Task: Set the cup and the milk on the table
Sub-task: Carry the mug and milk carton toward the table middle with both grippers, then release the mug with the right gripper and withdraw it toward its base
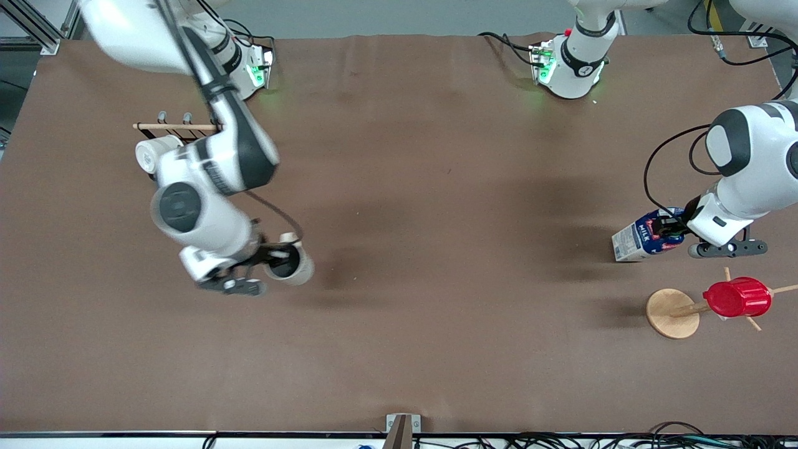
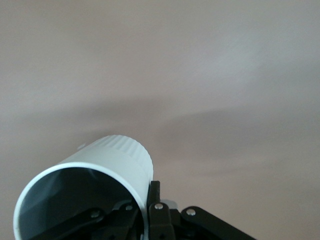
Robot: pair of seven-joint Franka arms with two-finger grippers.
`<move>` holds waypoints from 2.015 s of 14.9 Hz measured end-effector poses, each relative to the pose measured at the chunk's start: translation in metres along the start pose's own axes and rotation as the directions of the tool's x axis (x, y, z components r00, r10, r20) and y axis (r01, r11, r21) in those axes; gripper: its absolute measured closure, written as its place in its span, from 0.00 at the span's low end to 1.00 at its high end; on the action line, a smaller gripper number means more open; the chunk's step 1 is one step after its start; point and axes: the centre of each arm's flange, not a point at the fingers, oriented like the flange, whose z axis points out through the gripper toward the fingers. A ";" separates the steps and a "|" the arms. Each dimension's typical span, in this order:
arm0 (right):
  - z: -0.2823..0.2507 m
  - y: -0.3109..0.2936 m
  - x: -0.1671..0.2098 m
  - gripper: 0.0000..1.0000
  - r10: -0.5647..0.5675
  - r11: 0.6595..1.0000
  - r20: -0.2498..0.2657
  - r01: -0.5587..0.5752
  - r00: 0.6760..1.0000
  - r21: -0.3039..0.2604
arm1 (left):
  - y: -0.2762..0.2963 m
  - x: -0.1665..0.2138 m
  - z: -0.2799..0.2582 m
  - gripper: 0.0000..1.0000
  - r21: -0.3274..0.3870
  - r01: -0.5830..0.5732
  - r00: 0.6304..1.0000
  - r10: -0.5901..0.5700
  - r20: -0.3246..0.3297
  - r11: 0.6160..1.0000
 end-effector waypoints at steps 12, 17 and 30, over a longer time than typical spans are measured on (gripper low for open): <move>0.093 -0.191 -0.145 0.96 0.038 0.999 -0.055 -0.039 0.998 -0.034 | 0.209 -0.005 -0.083 0.65 -0.062 -0.140 0.984 0.132 -0.118 0.988; 0.121 -0.190 -0.140 0.88 0.041 0.998 -0.065 -0.044 0.997 -0.038 | 0.305 -0.023 -0.057 0.65 -0.077 -0.097 0.993 0.091 -0.072 0.992; -0.147 -0.012 -0.029 0.00 0.286 0.957 -0.143 -0.290 0.947 -0.005 | 0.450 -0.037 -0.024 0.65 -0.075 -0.074 0.997 0.075 0.000 0.994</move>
